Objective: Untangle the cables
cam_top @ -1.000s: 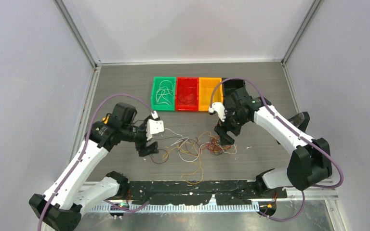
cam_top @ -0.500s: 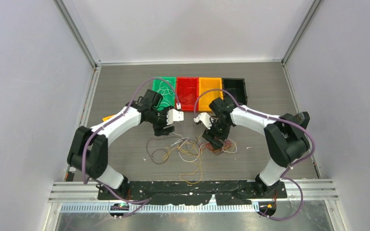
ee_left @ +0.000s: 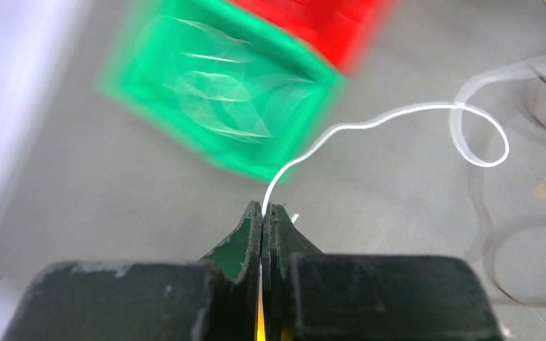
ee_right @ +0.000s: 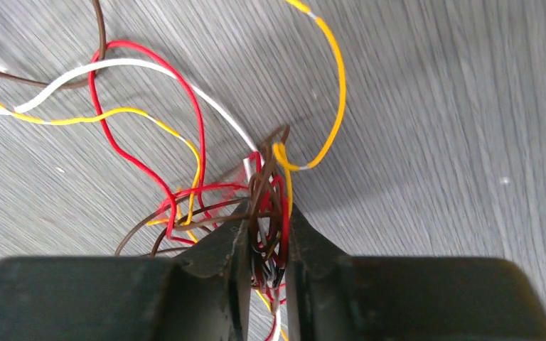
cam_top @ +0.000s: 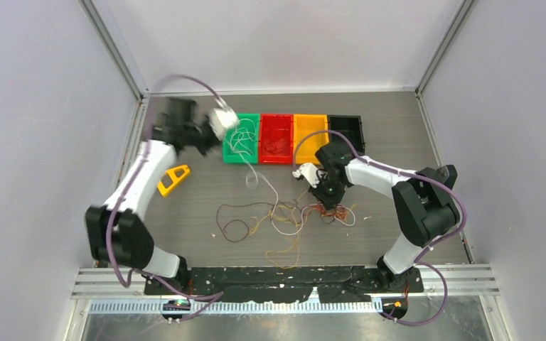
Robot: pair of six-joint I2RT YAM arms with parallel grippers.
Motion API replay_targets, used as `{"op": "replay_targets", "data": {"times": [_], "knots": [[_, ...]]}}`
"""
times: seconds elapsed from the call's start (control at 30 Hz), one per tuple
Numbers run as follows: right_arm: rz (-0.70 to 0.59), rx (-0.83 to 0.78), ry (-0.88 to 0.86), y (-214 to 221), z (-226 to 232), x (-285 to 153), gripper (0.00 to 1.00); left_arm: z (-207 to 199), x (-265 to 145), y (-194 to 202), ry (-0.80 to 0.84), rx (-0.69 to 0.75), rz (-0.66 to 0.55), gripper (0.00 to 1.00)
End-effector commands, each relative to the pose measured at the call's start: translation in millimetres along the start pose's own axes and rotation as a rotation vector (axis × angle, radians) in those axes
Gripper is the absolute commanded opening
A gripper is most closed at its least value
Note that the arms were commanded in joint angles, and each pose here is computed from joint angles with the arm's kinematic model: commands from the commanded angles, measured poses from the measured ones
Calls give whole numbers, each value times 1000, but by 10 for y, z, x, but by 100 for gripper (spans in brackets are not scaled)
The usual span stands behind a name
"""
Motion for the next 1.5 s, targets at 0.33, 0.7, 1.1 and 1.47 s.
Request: {"op": "replay_targets", "data": {"times": [0.33,0.7,1.1,1.47], "knots": [[193,58,69,831,-204,-85,6,851,-3632,-1202,-872,-378,-680,0],[56,54,15,595,-164,-333,6,-469,-1996,187,-223,-102,-228,0],[-4,75,-60,466,-115,-398,6,-824,-1110,511,66,53,-104,70],[3,81,-93,463,-92,-376,5,-1776,366,-468,404,-31,-145,67]]}}
Point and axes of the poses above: each gripper's point midway between its finger pads, its own x axis out along the fingers, its own z axis along the line the jaws close on, y = z × x, the point moved 7 cm from there along -x, back along the fingers, and after that the axes turned 4 degrees about -x, right-handed, at the moved point
